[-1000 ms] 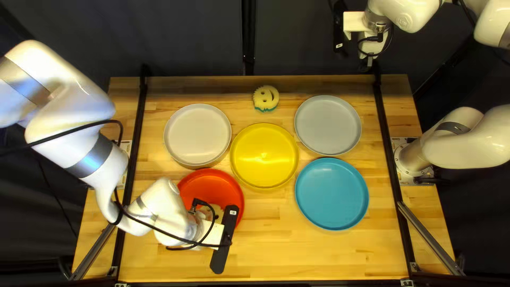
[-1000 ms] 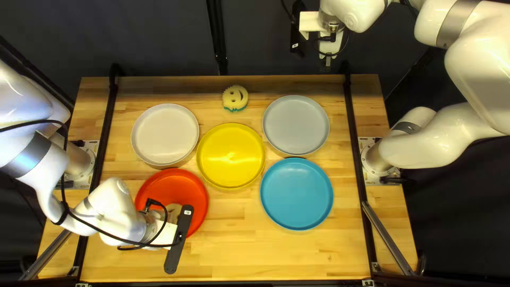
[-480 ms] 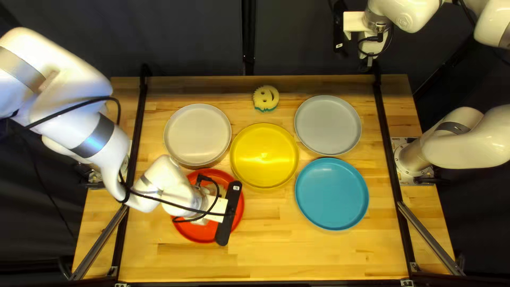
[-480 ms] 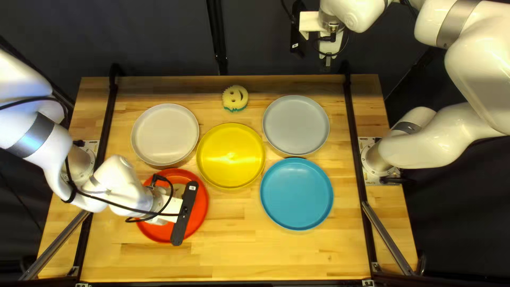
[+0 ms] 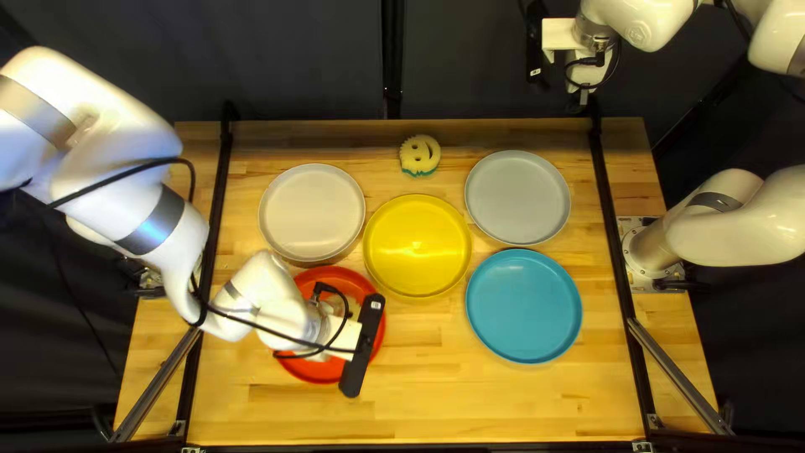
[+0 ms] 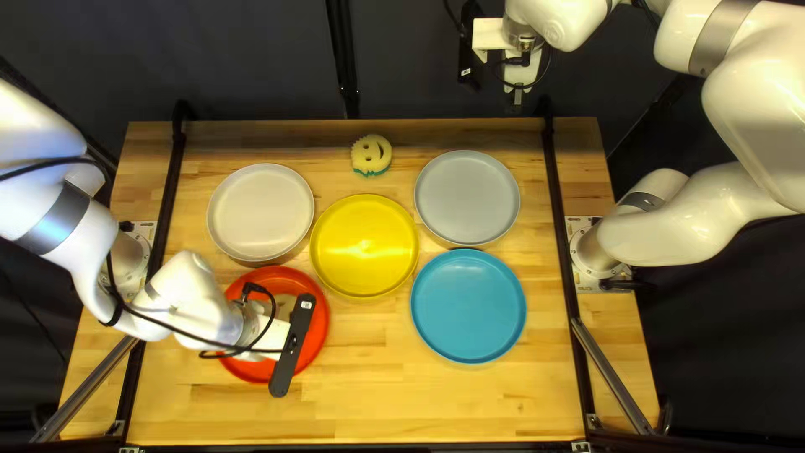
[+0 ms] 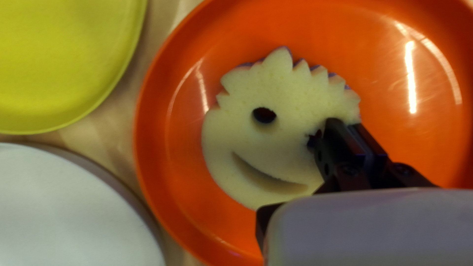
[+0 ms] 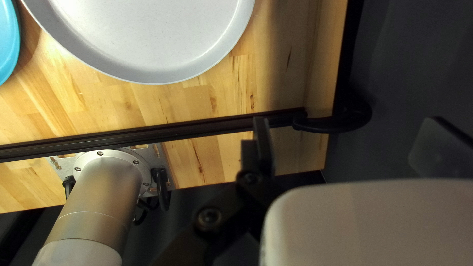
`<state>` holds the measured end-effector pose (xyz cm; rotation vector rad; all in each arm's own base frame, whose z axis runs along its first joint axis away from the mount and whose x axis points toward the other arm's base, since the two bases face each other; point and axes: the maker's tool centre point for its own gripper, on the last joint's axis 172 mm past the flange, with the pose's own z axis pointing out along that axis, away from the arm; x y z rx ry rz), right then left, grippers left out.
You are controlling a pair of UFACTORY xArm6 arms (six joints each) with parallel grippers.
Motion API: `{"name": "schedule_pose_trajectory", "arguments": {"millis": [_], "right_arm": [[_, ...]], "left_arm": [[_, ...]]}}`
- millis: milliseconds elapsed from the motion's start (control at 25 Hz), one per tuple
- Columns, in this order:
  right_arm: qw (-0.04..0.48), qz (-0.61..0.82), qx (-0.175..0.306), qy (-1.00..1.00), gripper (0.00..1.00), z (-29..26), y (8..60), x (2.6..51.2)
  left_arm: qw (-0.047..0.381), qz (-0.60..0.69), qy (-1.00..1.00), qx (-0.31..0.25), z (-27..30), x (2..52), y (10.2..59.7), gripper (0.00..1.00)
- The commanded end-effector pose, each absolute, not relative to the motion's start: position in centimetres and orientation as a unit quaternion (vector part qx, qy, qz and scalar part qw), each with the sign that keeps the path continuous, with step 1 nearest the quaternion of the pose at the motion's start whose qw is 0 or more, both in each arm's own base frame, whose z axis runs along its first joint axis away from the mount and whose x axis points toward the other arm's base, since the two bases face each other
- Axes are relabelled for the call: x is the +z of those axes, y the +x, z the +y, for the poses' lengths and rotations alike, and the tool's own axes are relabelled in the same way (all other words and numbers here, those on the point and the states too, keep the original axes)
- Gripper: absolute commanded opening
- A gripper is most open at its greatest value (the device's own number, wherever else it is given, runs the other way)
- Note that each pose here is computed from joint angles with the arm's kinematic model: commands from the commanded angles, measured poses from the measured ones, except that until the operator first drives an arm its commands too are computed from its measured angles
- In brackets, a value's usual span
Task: Pick up sponge and scrub the plate
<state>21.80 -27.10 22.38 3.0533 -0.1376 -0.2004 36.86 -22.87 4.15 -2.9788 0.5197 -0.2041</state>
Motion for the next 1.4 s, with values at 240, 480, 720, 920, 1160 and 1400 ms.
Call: {"name": "schedule_pose_trajectory", "arguments": {"millis": [240,480,720,920,1160,1400], "right_arm": [[0.039,-0.045,-0.065,0.996,1.00,-27.1,21.8,22.4],[0.039,-0.045,-0.065,0.996,1.00,-27.1,21.8,22.4],[0.039,-0.045,-0.065,0.996,1.00,-27.1,21.8,22.4],[0.039,-0.045,-0.065,0.996,1.00,-27.1,21.8,22.4],[0.039,-0.045,-0.065,0.996,1.00,-27.1,21.8,22.4],[0.039,-0.045,-0.065,0.996,1.00,-27.1,21.8,22.4]], "left_arm": [[0.057,0.175,-0.981,-0.067,-22.4,4.0,37.6,0.00],[0.055,0.176,-0.980,-0.069,-18.7,3.4,39.7,0.00],[0.052,0.176,-0.981,-0.070,-16.8,3.4,40.6,0.00],[0.050,0.175,-0.981,-0.069,-18.9,3.5,39.5,0.00],[0.047,0.173,-0.982,-0.065,-22.3,3.7,36.9,0.00],[0.048,0.166,-0.983,-0.059,-23.3,3.9,34.8,0.00]]}}
